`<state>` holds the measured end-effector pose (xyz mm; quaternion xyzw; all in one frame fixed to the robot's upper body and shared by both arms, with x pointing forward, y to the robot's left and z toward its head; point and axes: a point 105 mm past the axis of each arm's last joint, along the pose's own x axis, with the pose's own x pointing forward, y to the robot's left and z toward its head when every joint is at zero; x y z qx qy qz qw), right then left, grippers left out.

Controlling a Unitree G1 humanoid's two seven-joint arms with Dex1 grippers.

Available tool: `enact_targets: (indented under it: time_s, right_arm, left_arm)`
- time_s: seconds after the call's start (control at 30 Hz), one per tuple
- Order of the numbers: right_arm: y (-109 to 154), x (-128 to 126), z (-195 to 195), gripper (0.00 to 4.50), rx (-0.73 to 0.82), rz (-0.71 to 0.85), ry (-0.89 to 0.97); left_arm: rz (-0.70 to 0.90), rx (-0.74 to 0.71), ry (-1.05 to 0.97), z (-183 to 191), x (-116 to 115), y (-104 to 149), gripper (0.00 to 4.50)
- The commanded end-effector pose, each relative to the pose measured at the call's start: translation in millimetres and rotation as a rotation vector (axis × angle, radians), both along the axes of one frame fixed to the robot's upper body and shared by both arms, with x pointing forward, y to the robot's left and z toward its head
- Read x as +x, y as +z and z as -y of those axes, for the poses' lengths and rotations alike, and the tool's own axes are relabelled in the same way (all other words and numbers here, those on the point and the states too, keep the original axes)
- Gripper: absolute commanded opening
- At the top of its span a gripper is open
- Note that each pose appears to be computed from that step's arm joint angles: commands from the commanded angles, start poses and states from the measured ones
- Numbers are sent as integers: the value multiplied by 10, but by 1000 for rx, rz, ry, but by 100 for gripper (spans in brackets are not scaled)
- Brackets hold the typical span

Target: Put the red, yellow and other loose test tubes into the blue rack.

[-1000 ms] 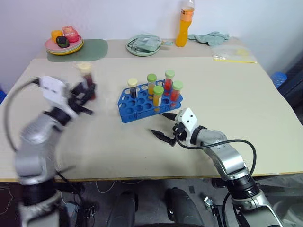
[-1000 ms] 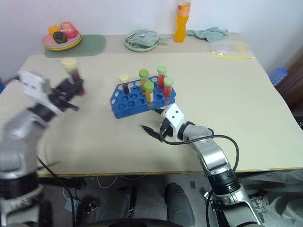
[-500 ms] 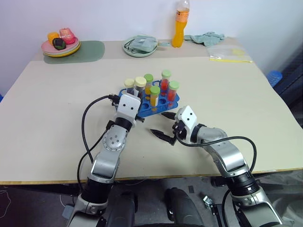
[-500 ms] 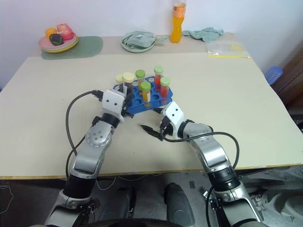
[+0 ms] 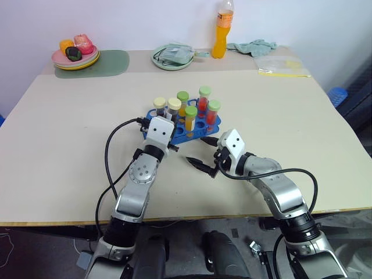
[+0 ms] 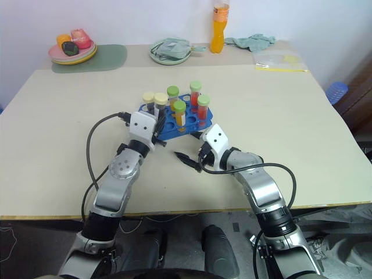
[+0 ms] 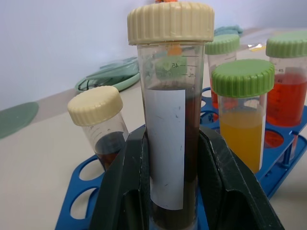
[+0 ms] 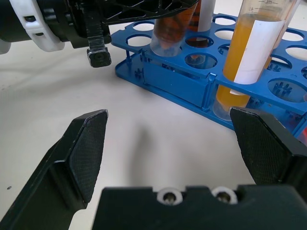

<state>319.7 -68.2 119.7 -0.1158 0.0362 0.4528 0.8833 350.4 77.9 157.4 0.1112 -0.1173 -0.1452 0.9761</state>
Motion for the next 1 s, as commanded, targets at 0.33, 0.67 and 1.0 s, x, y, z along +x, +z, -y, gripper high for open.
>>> enact_targets:
  time_s: [0.33,0.67,1.0]
  right_arm:
    - [142,-34,-74,450,22,55,36]
    - [352,-65,112,450,17,77,77]
    - [500,167,1179,450,-63,45,-143]
  left_arm:
    - [-2,-114,-68,52,-5,-61,88]
    - [72,-154,-75,-313,-258,145,420]
    - [-207,-41,12,-1482,-919,-51,420]
